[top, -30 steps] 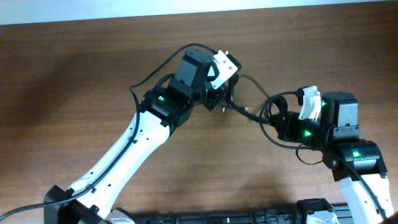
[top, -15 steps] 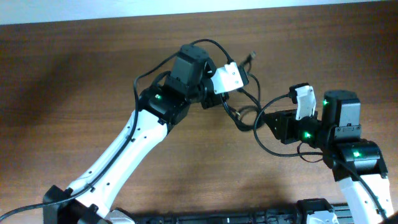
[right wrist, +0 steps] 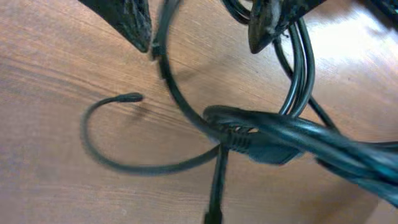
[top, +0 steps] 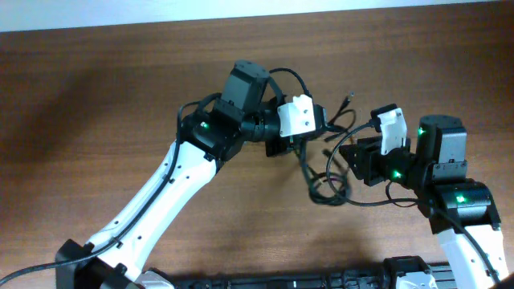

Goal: Untangle cables

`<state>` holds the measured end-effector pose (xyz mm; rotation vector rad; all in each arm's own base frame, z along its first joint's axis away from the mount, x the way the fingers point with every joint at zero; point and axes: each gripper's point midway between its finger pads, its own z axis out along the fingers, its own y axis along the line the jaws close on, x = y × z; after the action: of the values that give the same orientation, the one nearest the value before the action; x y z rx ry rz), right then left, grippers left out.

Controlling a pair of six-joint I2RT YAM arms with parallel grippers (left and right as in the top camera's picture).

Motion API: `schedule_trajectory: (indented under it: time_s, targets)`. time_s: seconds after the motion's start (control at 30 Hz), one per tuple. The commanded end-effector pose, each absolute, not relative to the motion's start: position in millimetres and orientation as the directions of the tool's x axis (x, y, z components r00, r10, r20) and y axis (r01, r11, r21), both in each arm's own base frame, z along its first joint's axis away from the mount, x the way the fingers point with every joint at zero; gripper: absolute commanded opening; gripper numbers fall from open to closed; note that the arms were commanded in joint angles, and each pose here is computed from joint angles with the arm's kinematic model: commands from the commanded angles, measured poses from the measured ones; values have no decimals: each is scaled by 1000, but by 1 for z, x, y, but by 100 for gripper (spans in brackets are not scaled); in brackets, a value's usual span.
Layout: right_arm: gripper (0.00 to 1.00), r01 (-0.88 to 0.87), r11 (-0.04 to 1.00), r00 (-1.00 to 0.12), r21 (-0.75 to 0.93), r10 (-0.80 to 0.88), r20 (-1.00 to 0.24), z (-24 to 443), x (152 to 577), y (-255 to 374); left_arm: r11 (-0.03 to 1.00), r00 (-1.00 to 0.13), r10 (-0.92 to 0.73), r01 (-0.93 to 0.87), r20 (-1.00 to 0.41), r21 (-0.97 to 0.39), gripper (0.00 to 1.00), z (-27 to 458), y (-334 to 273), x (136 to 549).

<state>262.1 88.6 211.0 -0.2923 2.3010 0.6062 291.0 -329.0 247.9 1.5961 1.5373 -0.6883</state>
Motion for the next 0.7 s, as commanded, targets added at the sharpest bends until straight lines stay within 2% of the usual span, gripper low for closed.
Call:
schedule_trajectory:
  time_s: [0.0, 0.33, 0.37, 0.4, 0.43, 0.5, 0.67]
  targets:
    - [49, -373, 871, -690, 320, -30, -723, 217, 264, 85, 135, 90, 633, 965, -769, 224, 0, 239, -315, 307]
    - [49, -346, 882, -719, 319, -31, -694, 206, 270, 82, -25, 166, 452, 985, -877, 173, 0, 275, -335, 271]
    - [44, -339, 882, -734, 326, -31, -679, 201, 271, 82, -28, 175, 442, 983, -880, 182, 0, 279, -335, 270]
    - [22, -330, 882, -752, 336, -31, -658, 194, 273, 82, -26, 185, 436, 981, -881, 193, 0, 283, -334, 270]
    - [10, -323, 882, -766, 343, -31, -642, 189, 275, 82, -22, 189, 435, 980, -880, 199, 0, 285, -334, 270]
    - [4, -312, 882, -785, 353, -31, -618, 181, 276, 82, 53, 137, 473, 982, -870, 183, 0, 280, -327, 283]
    - [4, -302, 883, -798, 360, -28, -601, 178, 273, 82, 381, -158, 505, 923, -848, 56, 0, 268, -291, 332]
